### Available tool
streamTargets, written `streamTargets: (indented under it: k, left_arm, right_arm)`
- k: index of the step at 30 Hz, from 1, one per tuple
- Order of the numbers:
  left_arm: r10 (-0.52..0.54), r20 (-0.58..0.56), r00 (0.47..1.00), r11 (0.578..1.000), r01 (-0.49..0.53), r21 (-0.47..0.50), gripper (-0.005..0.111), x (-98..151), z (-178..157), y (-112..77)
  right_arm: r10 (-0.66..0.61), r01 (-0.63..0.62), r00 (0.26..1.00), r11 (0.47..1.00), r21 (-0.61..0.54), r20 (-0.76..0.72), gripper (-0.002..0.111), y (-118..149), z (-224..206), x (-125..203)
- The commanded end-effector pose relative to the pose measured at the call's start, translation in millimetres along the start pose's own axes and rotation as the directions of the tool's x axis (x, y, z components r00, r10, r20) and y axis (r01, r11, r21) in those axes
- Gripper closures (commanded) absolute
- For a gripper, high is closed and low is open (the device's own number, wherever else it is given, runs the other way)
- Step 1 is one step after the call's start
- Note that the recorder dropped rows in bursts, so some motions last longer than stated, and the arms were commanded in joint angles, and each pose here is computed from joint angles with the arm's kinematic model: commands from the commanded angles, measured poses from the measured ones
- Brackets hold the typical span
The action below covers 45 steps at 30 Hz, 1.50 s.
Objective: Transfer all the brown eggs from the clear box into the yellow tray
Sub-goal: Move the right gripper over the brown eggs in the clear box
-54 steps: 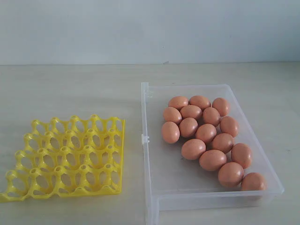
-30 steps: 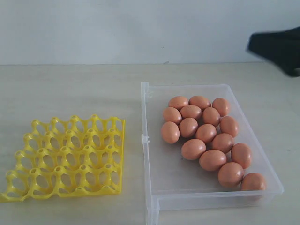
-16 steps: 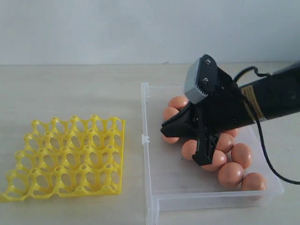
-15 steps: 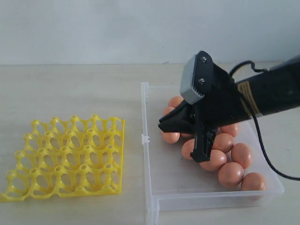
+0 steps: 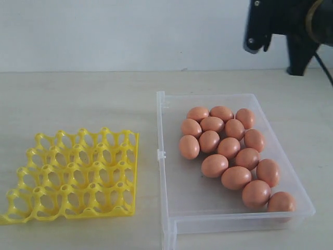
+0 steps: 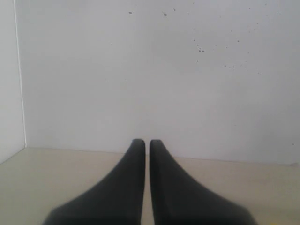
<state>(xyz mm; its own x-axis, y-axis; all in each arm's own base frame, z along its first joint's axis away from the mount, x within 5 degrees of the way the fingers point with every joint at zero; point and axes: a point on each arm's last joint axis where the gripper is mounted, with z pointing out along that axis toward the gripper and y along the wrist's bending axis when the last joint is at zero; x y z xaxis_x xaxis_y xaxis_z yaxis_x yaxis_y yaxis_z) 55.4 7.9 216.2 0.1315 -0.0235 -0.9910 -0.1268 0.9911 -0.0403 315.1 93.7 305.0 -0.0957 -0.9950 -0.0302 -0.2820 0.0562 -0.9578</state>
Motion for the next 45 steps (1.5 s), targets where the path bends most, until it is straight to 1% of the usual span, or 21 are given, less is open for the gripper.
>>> streamTargets:
  k: [1, 3, 5, 6, 8, 9, 10, 11, 12, 14, 17, 18, 19, 21, 23, 25, 27, 29, 33, 38, 45]
  left_arm:
    - [-0.001, 0.009, 1.0, 1.0, 0.001, -0.003, 0.103, -1, 0, 0.2]
    - [-0.001, 0.009, 1.0, 1.0, 0.001, -0.003, 0.103, -1, 0, 0.2]
    - [-0.001, 0.009, 1.0, 1.0, 0.001, -0.003, 0.103, -1, 0, 0.2]
    - [-0.001, 0.009, 1.0, 1.0, 0.001, -0.003, 0.103, -1, 0, 0.2]
    - [-0.001, 0.009, 1.0, 1.0, 0.001, -0.003, 0.103, -1, 0, 0.2]
    - [-0.001, 0.009, 1.0, 1.0, 0.001, -0.003, 0.103, -1, 0, 0.2]
    - [-0.001, 0.009, 1.0, 1.0, 0.001, -0.003, 0.103, -1, 0, 0.2]
    - [-0.001, 0.009, 1.0, 1.0, 0.001, -0.003, 0.103, -1, 0, 0.2]
    - [-0.001, 0.009, 1.0, 1.0, 0.001, -0.003, 0.103, -1, 0, 0.2]
    - [-0.001, 0.009, 1.0, 1.0, 0.001, -0.003, 0.103, -1, 0, 0.2]
    - [-0.001, 0.009, 1.0, 1.0, 0.001, -0.003, 0.103, -1, 0, 0.2]
    - [-0.001, 0.009, 1.0, 1.0, 0.001, -0.003, 0.103, -1, 0, 0.2]
    - [-0.001, 0.009, 1.0, 1.0, 0.001, -0.003, 0.103, -1, 0, 0.2]
    - [-0.001, 0.009, 1.0, 1.0, 0.001, -0.003, 0.103, -1, 0, 0.2]
    - [-0.001, 0.009, 1.0, 1.0, 0.001, -0.003, 0.103, -1, 0, 0.2]
    - [-0.001, 0.009, 1.0, 1.0, 0.001, -0.003, 0.103, -1, 0, 0.2]
    - [-0.001, 0.009, 1.0, 1.0, 0.001, -0.003, 0.103, -1, 0, 0.2]
    - [-0.001, 0.009, 1.0, 1.0, 0.001, -0.003, 0.103, -1, 0, 0.2]
    - [-0.001, 0.009, 1.0, 1.0, 0.001, -0.003, 0.103, -1, 0, 0.2]
    - [-0.001, 0.009, 1.0, 1.0, 0.001, -0.003, 0.103, -1, 0, 0.2]
    - [-0.001, 0.009, 1.0, 1.0, 0.001, -0.003, 0.103, -1, 0, 0.2]
  right_arm:
    - [-0.248, 0.228, 0.942, 0.968, -0.108, -0.225, 0.107, 0, -7, 24]
    - [-0.248, 0.189, 0.951, 0.938, -0.292, -0.183, 0.107, 15, -15, 23]
    - [-0.279, 0.187, 0.954, 0.843, -0.505, -0.113, 0.107, 31, -24, 22]
    - [-0.218, 0.123, 0.972, 0.798, -0.59, -0.091, 0.107, 35, -29, 18]
    - [-0.052, -0.026, 0.993, 0.793, -0.609, -0.109, 0.107, 25, -33, 9]
    - [0.085, -0.145, 0.988, 0.769, -0.622, -0.125, 0.107, 14, -37, 1]
    - [0.164, -0.221, 0.975, 0.726, -0.651, -0.148, 0.107, 8, -41, -4]
    - [0.231, -0.279, 0.959, 0.667, -0.691, -0.164, 0.107, 3, -46, -9]
    - [0.291, -0.324, 0.938, 0.552, -0.768, -0.187, 0.107, -1, -55, -18]
    - [0.339, -0.35, 0.913, 0.369, -0.861, -0.226, 0.107, -3, -64, -30]
    - [0.468, -0.495, 0.8, 0.165, -0.853, -0.374, 0.107, -1, -61, -48]
    - [0.471, -0.482, 0.801, 0.142, -0.864, -0.369, 0.107, 1, -61, -53]
    - [0.457, -0.429, 0.831, 0.166, -0.888, -0.316, 0.107, 3, -61, -56]
    - [0.371, -0.247, 0.919, 0.282, -0.927, -0.132, 0.107, 6, -62, -59]
    - [0.243, -0.093, 0.97, 0.364, -0.927, -0.002, 0.107, 15, -63, -59]
    - [0.084, 0.077, 0.989, 0.408, -0.91, 0.121, 0.107, 27, -65, -58]
    - [-0.057, 0.241, 0.97, 0.375, -0.895, 0.237, 0.107, 48, -67, -58]
    - [-0.094, 0.278, 0.961, 0.315, -0.908, 0.261, 0.107, 69, -71, -58]
    - [-0.103, 0.352, 0.936, 0.338, -0.873, 0.338, 0.107, 93, -69, -69]
    - [-0.11, 0.375, 0.926, 0.379, -0.846, 0.361, 0.107, 106, -54, -76]
    - [-0.184, 0.461, 0.888, 0.358, -0.812, 0.422, 0.107, 129, -34, -83]
